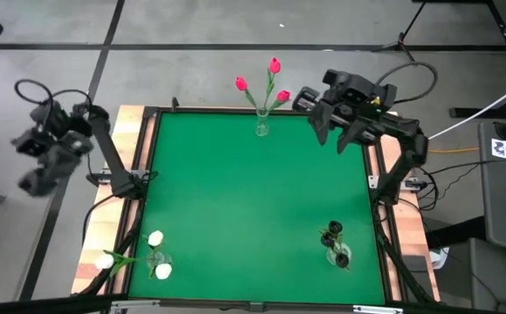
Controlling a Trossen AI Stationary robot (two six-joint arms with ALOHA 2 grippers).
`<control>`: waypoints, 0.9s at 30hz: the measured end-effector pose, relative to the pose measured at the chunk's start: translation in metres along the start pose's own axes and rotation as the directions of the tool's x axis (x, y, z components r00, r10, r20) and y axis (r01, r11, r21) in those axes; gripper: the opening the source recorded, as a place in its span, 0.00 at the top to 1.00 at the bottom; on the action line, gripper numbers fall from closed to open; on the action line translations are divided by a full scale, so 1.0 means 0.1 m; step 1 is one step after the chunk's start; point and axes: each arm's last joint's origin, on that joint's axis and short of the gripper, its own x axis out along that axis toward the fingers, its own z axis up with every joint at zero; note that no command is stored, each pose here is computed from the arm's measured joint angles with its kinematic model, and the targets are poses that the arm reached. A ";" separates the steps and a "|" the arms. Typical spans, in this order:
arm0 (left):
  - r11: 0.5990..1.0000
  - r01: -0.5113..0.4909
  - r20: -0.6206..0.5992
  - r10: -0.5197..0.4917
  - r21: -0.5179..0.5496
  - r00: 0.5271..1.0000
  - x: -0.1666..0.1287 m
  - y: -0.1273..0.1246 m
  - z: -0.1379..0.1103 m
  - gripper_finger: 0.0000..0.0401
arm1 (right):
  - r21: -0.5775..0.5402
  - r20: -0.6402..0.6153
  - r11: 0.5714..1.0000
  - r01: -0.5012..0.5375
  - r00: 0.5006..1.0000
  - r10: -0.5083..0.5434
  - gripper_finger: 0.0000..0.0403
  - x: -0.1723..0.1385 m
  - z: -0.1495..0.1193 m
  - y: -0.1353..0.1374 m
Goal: Sort flowers into vase by color
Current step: Return to Home Position
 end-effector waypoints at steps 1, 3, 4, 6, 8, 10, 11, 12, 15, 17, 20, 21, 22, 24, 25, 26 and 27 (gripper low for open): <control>0.998 0.043 0.032 -0.042 -0.035 0.999 -0.10 -0.01 0.05 0.49 | 0.007 -0.003 1.000 0.010 1.000 -0.010 0.59 -0.02 -0.03 0.04; 0.995 0.032 0.062 -0.026 -0.094 0.998 -0.25 -0.01 0.13 0.49 | 0.017 -0.016 0.999 0.037 0.999 -0.037 0.59 -0.09 -0.05 0.18; 0.993 -0.008 0.060 0.015 -0.119 0.998 -0.30 0.00 0.15 0.49 | 0.012 -0.013 0.999 0.043 0.999 -0.043 0.59 -0.10 -0.04 0.28; 0.982 -0.076 0.019 0.081 -0.175 0.997 -0.38 0.01 0.15 0.49 | -0.003 -0.006 0.999 0.048 0.999 -0.048 0.59 -0.09 -0.02 0.50; 0.978 -0.068 -0.002 0.069 -0.197 0.998 -0.45 0.00 0.17 0.49 | -0.014 -0.005 0.999 0.045 0.999 -0.045 0.59 -0.08 0.01 0.74; 0.976 -0.021 0.015 0.025 -0.218 1.000 -0.51 -0.03 0.19 0.49 | -0.038 0.003 0.999 0.017 1.000 -0.016 0.59 -0.02 0.01 0.98; 0.973 -0.009 0.014 0.013 -0.230 1.000 -0.54 -0.04 0.19 0.49 | -0.057 0.013 0.998 0.000 1.000 0.001 0.59 0.01 0.01 1.10; 0.971 -0.008 0.008 0.010 -0.239 1.000 -0.55 -0.04 0.19 0.49 | -0.087 0.021 0.996 -0.019 1.000 0.021 0.59 0.04 0.01 1.21; 0.966 -0.006 0.005 0.007 -0.258 1.000 -0.60 -0.05 0.19 0.49 | -0.287 0.024 0.952 -0.105 0.993 0.116 0.59 0.15 -0.05 1.50; 0.965 0.006 0.014 -0.002 -0.263 1.000 -0.62 -0.06 0.20 0.49 | -0.350 0.042 0.924 -0.152 0.983 0.178 0.59 0.21 -0.16 1.64; 0.963 0.009 0.011 -0.007 -0.268 1.000 -0.63 -0.06 0.20 0.49 | -0.442 0.058 0.875 -0.196 0.967 0.246 0.59 0.29 -0.41 1.73; 0.963 0.010 0.008 -0.008 -0.269 1.000 -0.63 -0.07 0.19 0.49 | -0.454 0.066 0.866 -0.208 0.962 0.266 0.59 0.32 -0.51 1.75; 0.962 0.011 0.003 -0.010 -0.272 1.000 -0.63 -0.07 0.19 0.49 | -0.459 0.076 0.862 -0.216 0.957 0.280 0.59 0.34 -0.60 1.77; 0.959 0.017 -0.015 -0.023 -0.284 1.000 -0.64 -0.08 0.17 0.49 | -0.460 0.087 0.860 -0.222 0.952 0.293 0.59 0.37 -0.83 1.79; 0.957 0.029 -0.020 -0.037 -0.289 0.999 -0.64 -0.08 0.16 0.49 | -0.454 0.101 0.866 -0.210 0.953 0.284 0.59 0.38 -0.93 1.81; 0.956 0.041 -0.022 -0.050 -0.291 0.999 -0.64 -0.09 0.16 0.49 | -0.444 0.134 0.880 -0.168 0.959 0.251 0.59 0.36 -1.03 1.83; 0.955 0.051 -0.020 -0.060 -0.292 0.998 -0.64 -0.09 0.16 0.49 | -0.432 0.174 0.896 -0.102 0.966 0.194 0.59 0.34 -1.14 1.84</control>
